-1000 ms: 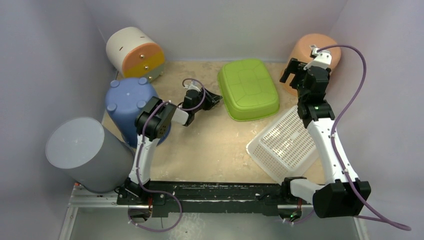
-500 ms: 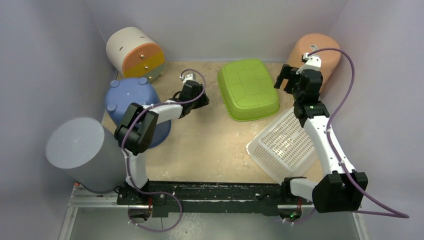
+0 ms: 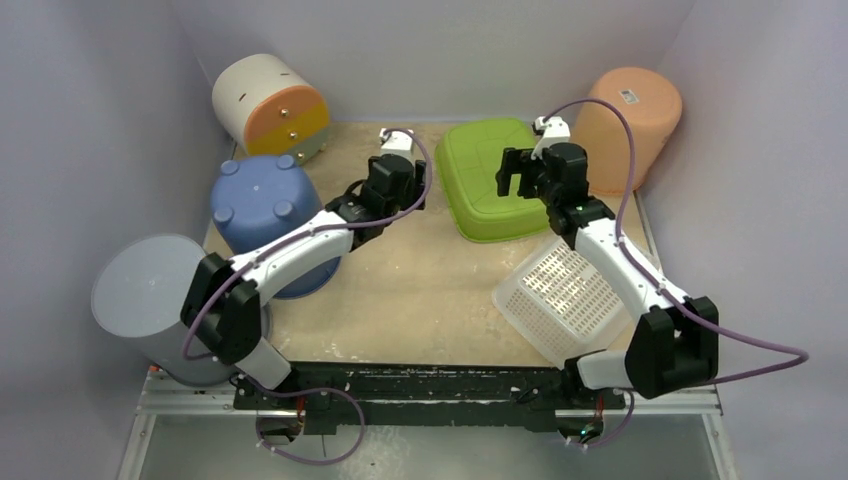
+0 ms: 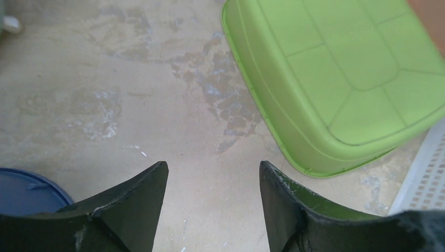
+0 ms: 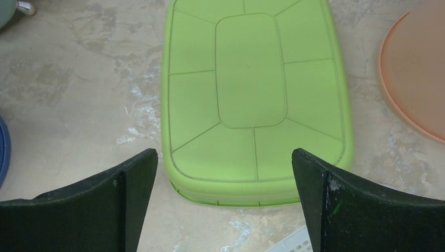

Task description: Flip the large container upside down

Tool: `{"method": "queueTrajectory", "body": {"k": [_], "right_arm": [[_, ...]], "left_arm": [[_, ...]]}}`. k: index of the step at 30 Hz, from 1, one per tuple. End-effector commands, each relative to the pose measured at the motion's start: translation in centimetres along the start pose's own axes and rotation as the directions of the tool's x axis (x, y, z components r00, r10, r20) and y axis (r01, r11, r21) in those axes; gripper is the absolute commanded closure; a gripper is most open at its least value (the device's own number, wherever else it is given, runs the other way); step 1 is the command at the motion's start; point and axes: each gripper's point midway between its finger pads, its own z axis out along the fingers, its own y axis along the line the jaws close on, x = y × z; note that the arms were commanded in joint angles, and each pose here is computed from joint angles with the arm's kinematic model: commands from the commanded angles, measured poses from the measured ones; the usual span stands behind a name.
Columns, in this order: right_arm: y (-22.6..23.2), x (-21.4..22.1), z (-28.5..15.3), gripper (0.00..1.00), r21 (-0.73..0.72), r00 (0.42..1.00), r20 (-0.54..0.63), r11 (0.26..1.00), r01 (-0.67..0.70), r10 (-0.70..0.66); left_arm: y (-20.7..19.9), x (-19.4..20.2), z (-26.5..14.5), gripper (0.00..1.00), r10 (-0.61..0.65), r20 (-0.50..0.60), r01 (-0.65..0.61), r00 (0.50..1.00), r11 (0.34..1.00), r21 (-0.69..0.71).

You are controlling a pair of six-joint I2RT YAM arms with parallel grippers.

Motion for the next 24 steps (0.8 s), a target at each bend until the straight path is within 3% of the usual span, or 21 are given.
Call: {"method": "queueTrajectory", "body": {"k": [1,5,24], "right_arm": [[0.7,-4.2,-1.6,0.0,-0.048,0.988,0.155,0.998,0.032,-0.024],[1.5,-6.1,-3.4,0.0,-0.095,0.963,0.269,0.994,0.046,-0.019],[-1.2,-5.3,-2.7,0.0,0.05,0.965,0.261,0.998,-0.032,0.018]], "left_arm": [[1.5,-5.0,-3.7,0.37,0.034,0.155,-0.034,0.987,0.999,-0.004],[3.0,-5.1,-4.8,0.36,0.046,0.197,-0.038,0.979,0.998,-0.044],[1.9,-4.8,-4.9,0.33,0.057,0.184,-0.062,0.981,0.998,0.021]]}}
